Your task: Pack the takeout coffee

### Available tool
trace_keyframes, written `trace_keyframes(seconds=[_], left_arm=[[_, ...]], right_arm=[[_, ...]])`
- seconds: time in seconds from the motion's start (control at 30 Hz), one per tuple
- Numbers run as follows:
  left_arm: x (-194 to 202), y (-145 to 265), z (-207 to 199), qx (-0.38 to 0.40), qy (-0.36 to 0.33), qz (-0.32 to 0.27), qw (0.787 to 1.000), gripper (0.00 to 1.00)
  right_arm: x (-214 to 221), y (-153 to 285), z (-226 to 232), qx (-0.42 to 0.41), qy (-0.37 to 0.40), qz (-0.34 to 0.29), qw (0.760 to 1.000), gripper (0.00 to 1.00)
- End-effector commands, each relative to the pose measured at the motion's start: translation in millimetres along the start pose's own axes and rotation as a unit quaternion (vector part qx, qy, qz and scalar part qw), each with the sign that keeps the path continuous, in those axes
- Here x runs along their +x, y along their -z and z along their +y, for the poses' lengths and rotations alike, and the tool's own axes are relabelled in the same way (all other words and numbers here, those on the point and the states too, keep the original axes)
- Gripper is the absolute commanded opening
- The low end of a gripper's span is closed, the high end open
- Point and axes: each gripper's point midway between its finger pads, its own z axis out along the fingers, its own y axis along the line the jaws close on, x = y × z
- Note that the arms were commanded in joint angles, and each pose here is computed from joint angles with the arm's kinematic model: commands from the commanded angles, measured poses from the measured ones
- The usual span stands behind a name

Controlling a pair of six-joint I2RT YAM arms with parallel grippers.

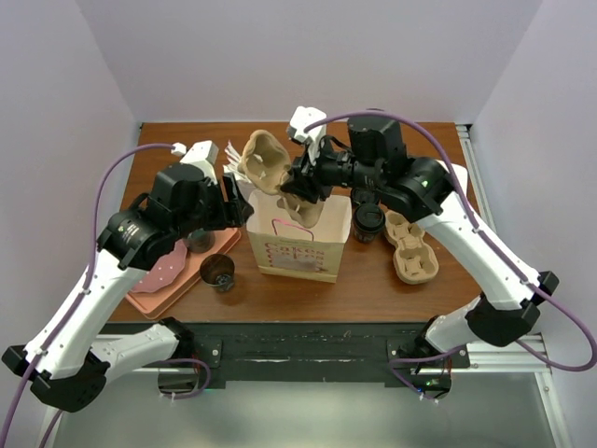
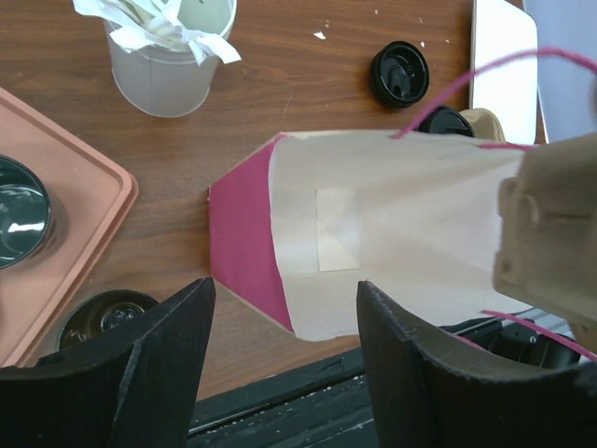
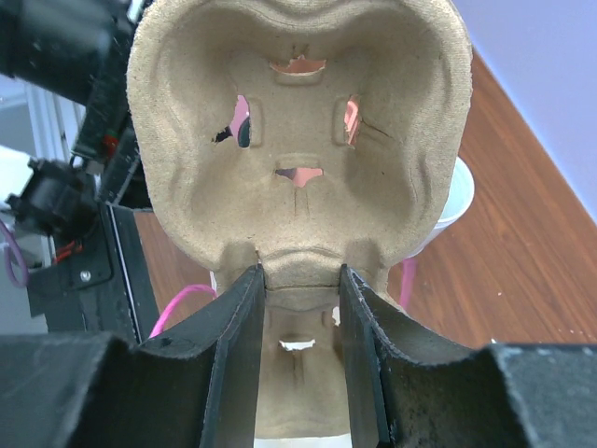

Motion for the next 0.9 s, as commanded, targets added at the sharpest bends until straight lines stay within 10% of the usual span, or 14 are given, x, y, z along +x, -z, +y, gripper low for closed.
trace_keyframes(seconds=[0.0, 0.87], left_arm=[[-0.8, -1.5, -10.8, 0.032, 0.031, -0.008, 0.999, 0.63], [0.1, 5.2, 2.3, 0.005, 0.08, -0.003, 0.997, 0.6]], right_arm=[[-3.8, -5.6, 5.0, -0.022, 0.034, -0.024, 0.999, 0.2], [29.6, 16.4, 35.7, -0.085, 0.086, -0.02, 0.992, 0.21]])
